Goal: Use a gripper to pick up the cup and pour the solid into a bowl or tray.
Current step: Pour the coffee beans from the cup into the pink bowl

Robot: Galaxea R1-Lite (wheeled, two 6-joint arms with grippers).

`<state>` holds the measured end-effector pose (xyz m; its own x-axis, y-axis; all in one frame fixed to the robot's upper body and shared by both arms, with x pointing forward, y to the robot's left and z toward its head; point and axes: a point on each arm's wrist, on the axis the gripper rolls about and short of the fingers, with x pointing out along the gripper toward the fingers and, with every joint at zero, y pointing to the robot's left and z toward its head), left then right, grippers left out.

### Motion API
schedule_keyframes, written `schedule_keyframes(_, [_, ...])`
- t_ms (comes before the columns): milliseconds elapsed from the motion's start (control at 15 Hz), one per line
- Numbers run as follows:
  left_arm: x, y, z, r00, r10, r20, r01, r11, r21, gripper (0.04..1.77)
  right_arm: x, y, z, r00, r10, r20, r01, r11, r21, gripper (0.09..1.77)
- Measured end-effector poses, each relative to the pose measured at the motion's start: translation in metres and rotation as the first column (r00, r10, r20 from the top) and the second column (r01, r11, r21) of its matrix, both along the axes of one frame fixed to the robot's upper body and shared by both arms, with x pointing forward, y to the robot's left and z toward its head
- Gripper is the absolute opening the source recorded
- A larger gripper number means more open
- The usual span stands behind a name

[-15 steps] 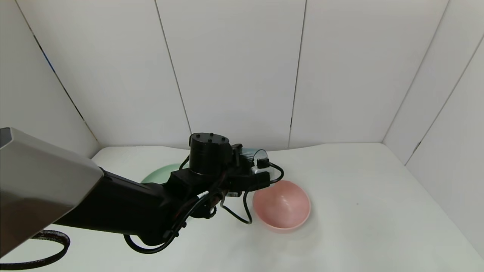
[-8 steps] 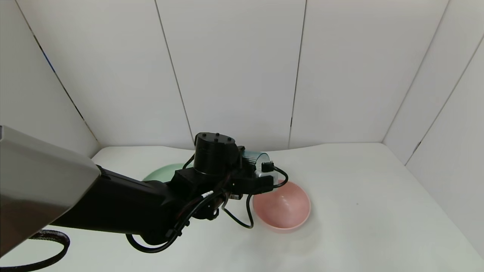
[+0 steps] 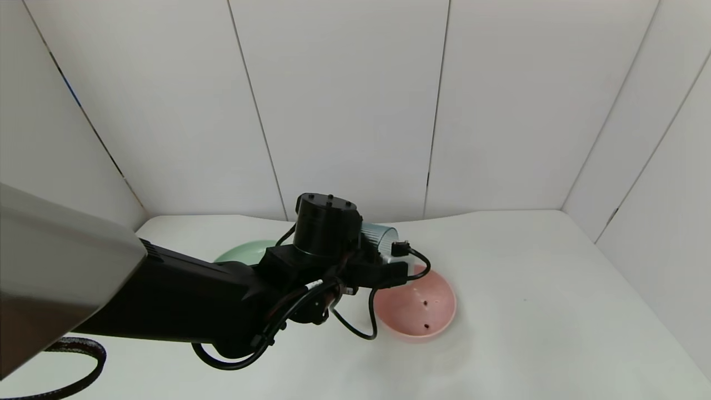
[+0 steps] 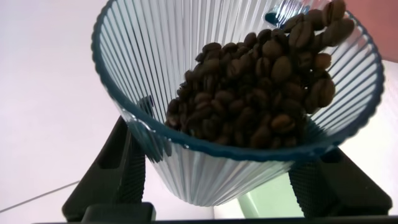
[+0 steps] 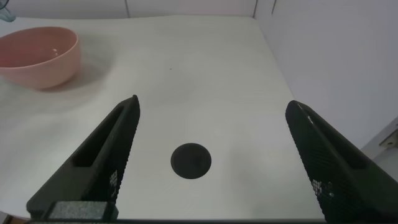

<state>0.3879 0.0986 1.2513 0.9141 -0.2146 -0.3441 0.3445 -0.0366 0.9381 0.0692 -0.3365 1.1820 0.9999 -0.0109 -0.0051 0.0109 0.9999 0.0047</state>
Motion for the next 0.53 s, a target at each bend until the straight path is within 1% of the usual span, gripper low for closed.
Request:
schedule_keyframes(200, [-0.002,-0.004,0.0,1.0,-0.002,-0.015,0.003,1.0,0.026,1.29,0.0,0.0,0.0,1.0,0.001,0.0,-0.001,1.0,0.0,1.71])
schedule_keyframes(533, [-0.005,-0.012,0.003,0.999,0.027,-0.027,-0.024,0.995,0.095,1.29,0.0,0.0,0.0,1.0,0.0,0.0,0.0,1.0,0.0,1.71])
